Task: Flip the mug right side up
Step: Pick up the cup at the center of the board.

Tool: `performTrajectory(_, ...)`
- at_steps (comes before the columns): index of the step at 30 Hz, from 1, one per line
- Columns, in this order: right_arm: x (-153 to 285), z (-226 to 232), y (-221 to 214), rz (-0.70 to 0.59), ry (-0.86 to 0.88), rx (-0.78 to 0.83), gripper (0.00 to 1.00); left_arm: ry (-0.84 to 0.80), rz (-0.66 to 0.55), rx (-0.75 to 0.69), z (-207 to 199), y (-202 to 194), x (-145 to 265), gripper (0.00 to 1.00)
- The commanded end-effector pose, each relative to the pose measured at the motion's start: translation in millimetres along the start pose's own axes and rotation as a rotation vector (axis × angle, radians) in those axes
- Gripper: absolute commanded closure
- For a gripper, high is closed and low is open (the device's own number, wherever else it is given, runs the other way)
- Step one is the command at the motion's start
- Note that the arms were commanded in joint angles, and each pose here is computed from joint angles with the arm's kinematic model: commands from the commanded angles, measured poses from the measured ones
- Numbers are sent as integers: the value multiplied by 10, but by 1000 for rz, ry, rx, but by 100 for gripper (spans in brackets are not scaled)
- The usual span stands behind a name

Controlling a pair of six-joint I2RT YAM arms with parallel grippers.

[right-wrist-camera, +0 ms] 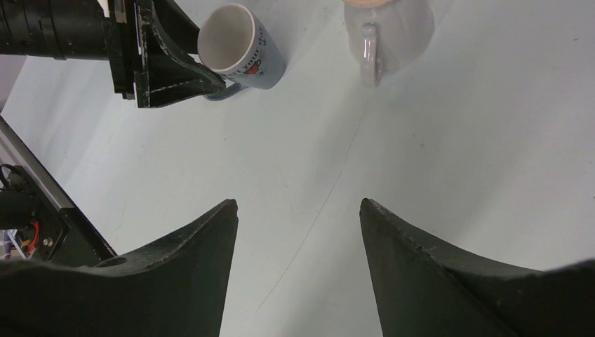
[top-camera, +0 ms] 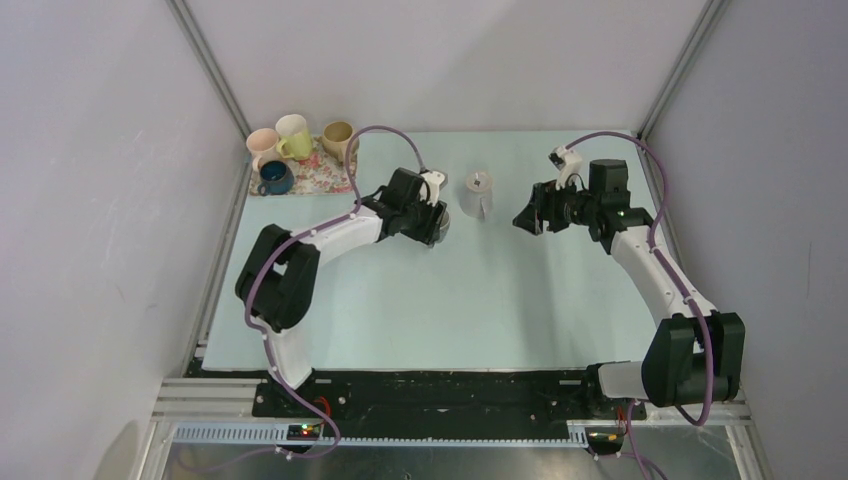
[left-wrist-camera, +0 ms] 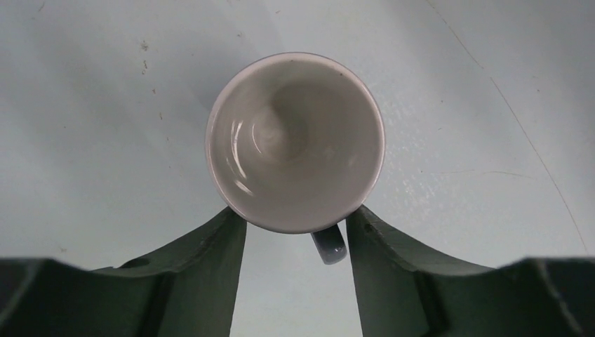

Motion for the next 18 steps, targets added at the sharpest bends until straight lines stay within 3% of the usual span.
performTrajectory(1,28,45,74,-37,24,13,31,26,-47,-23,42,169,-23,36)
performTrajectory(4,36,52,84,-42,26,15,31,22,-41,-25,42,157,-35,35)
performTrajectory(9,45,49,86,-45,27,14,32,-1,-34,-28,14,157,-55,46)
performTrajectory(11,43,47,81,-44,28,11,32,-6,-27,-28,11,145,-75,56)
performTrajectory(13,47,45,82,-45,27,10,32,-5,-24,-31,18,146,-82,71)
performTrajectory(14,52,47,88,-47,28,9,32,-3,-24,-38,23,152,-83,83)
performTrajectory(16,56,42,89,-49,29,6,32,13,-24,-53,47,160,-73,95)
performTrajectory(18,63,39,88,-51,30,1,32,38,-31,-58,105,175,-23,99)
Point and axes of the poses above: each gripper's point midway between its finger pads, its own x axis back along the fingers, its own z axis along the line the jaws close on, y = z × x, the point moved 5 cm from there along x, back along the fingers, and after that the axes turned 11 degrees about -x, right-handed, at the moved point
